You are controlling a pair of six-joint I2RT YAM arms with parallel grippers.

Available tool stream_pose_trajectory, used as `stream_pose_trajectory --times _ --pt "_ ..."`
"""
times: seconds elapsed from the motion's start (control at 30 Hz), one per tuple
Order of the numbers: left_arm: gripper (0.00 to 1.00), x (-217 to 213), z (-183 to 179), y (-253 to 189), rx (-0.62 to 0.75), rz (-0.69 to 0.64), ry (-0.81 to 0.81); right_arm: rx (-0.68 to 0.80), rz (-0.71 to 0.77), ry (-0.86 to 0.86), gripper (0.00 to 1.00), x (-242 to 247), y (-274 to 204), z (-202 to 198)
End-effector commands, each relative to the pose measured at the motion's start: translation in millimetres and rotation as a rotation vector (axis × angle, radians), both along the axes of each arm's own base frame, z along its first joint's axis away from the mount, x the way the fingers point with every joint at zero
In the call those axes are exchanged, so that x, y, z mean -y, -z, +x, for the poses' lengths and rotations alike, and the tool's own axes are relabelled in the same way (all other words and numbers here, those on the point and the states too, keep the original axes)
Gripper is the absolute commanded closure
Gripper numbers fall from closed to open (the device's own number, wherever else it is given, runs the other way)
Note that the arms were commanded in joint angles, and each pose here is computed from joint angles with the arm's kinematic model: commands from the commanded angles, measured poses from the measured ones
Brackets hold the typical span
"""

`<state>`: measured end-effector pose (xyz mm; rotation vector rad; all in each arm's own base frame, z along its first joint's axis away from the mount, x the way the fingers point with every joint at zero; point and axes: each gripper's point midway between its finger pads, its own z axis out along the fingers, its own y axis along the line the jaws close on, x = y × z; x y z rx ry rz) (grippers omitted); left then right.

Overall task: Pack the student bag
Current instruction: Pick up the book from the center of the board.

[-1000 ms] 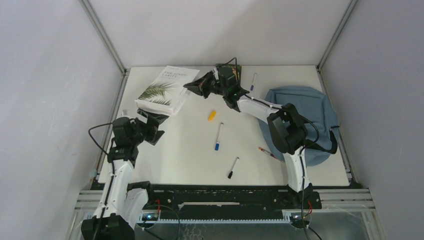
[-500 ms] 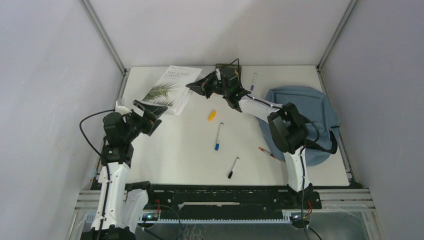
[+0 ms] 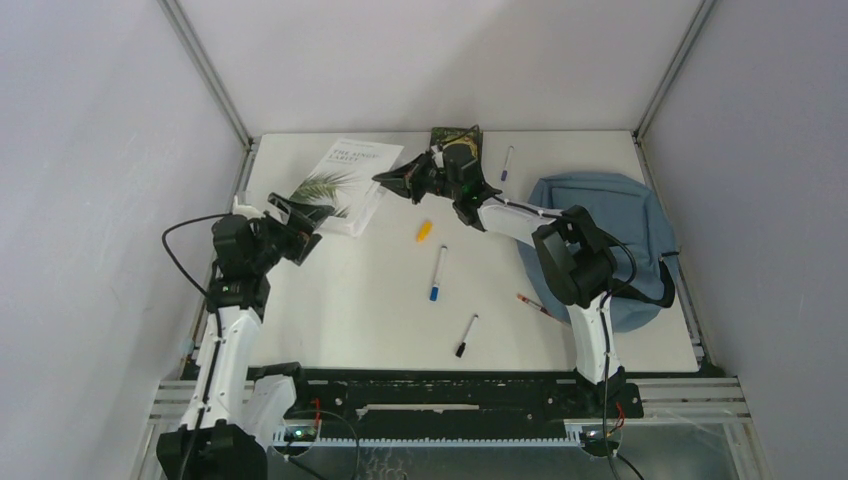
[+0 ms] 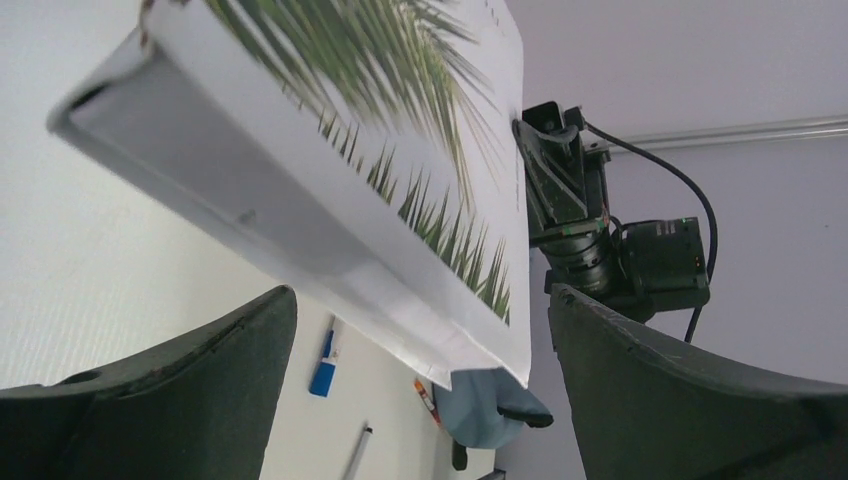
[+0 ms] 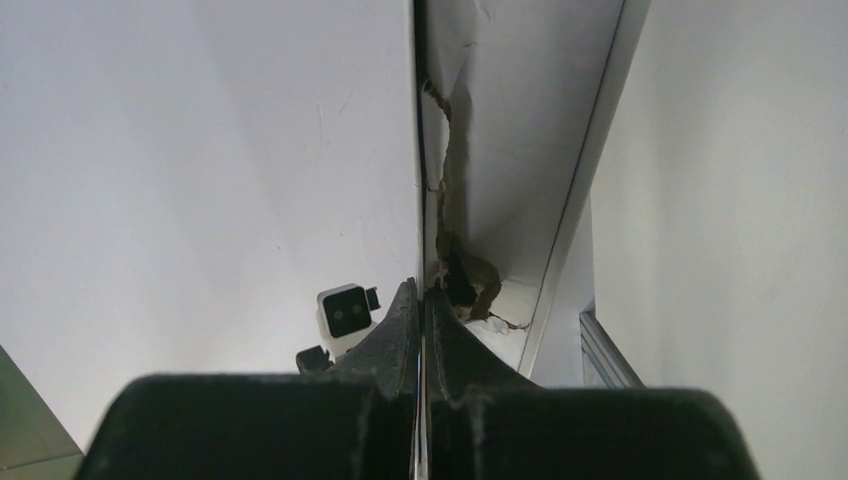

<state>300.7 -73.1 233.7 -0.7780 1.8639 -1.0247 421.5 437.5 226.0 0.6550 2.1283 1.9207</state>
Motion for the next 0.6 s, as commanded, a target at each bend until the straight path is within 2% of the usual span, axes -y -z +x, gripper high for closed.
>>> stream_pose_trajectory --times 0.0,0.23,0.37,0.43,0.5,0.57 --pt "0.00 -10.0 16.6 -19.0 0.084 0.011 -0.054 0.074 0.105 -0.027 1.00 2.6 -36.2 -6.8" --pt "0.01 -17.4 39.5 -25.8 0.113 -0.047 -0.110 0.034 0.079 -0.076 1.00 -7.7 -13.8 -32.0" --pt "0.21 -23.2 41.8 -39.0 0.149 -0.042 -0.147 0.025 0.084 -0.101 1.00 -12.3 -8.1 -37.4" --pt "0.26 -25.8 42.3 -46.4 0.166 -0.036 -0.162 0.024 0.086 -0.117 1.00 -14.1 -7.4 -38.2" --pt "0.25 -25.6 43.7 -51.9 0.176 -0.036 -0.159 0.027 0.101 -0.134 1.00 -15.9 -9.5 -40.1" --pt "0.11 -23.1 45.7 -54.1 0.171 -0.053 -0.146 0.024 0.123 -0.144 1.00 -16.6 -11.2 -41.5"
